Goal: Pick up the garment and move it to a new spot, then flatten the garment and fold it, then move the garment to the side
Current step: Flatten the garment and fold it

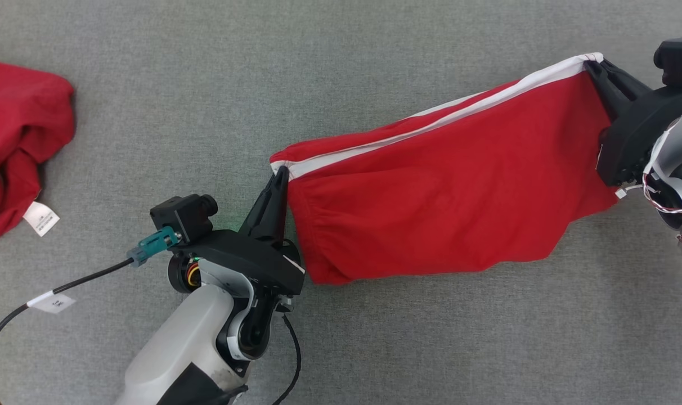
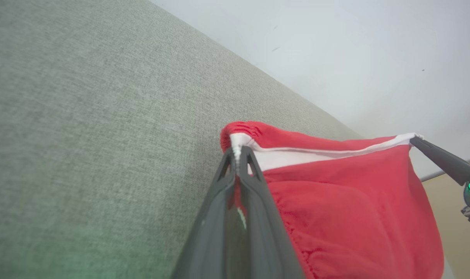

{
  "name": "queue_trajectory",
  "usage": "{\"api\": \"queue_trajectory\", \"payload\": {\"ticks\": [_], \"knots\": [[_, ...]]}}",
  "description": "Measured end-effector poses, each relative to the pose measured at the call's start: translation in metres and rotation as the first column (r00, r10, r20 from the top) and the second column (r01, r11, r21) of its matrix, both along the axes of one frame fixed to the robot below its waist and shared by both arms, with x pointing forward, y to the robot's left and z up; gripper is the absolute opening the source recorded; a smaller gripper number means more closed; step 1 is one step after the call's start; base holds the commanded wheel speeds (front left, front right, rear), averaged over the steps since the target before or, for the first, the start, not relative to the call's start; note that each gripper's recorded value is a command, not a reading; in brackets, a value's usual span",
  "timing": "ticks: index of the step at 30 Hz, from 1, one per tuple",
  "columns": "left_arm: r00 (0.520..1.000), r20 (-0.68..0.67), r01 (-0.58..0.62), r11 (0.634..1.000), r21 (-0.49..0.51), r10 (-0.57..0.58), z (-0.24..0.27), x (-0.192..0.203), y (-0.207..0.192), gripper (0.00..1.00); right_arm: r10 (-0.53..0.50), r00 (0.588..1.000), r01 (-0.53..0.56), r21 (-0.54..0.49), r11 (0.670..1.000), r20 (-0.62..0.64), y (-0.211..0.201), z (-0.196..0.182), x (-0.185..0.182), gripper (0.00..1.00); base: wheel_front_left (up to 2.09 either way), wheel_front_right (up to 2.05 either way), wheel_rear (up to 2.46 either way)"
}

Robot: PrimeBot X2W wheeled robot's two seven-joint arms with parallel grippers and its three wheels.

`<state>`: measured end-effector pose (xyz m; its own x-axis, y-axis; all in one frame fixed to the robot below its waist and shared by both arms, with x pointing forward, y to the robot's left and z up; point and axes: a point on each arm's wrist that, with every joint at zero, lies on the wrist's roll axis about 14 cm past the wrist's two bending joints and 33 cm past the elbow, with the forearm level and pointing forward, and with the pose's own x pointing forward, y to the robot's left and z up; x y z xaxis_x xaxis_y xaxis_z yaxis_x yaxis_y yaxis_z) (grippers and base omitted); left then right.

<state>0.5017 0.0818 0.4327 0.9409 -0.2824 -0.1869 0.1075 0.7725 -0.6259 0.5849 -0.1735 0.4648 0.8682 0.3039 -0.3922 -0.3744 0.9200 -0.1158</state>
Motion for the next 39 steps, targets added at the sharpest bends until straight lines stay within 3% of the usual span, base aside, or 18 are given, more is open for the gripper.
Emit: {"api": "queue_trajectory", "payload": {"ticks": [1, 10, 15, 31, 39], "knots": [[1.0, 0.004, 0.002, 1.0, 0.001, -0.002, 0.0, 0.0, 0.0, 1.0, 0.001, 1.0, -0.001, -0.001, 1.0, -0.006, 0.002, -0.003, 0.001, 1.0, 0.0, 0.0, 0.0], [0.998, 0.066, -0.004, 0.998, 0.062, 0.0, 0.012, 0.002, 0.005, 1.0, -0.009, 1.0, 0.01, 0.009, 1.0, -0.025, 0.004, -0.003, -0.002, 1.0, 0.0, 0.0, 0.0], [0.979, 0.201, -0.074, 0.986, 0.149, 0.044, 0.045, 0.003, 0.027, 1.0, -0.1, 0.992, 0.102, 0.029, 0.994, -0.071, -0.019, 0.004, -0.007, 1.0, 0.0, 0.0, 0.0], [0.923, 0.384, -0.175, 0.874, 0.453, -0.014, 0.07, -0.066, 0.056, 1.0, -0.195, 0.944, 0.227, 0.096, 0.969, -0.265, -0.033, -0.024, -0.053, 1.0, 0.0, 0.0, 0.0], [0.933, 0.36, -0.169, 0.858, 0.485, -0.019, 0.059, -0.092, 0.057, 1.0, -0.218, 0.922, 0.265, 0.112, 0.958, -0.319, -0.031, -0.043, -0.055, 1.0, 0.0, 0.0, 0.0]]}}
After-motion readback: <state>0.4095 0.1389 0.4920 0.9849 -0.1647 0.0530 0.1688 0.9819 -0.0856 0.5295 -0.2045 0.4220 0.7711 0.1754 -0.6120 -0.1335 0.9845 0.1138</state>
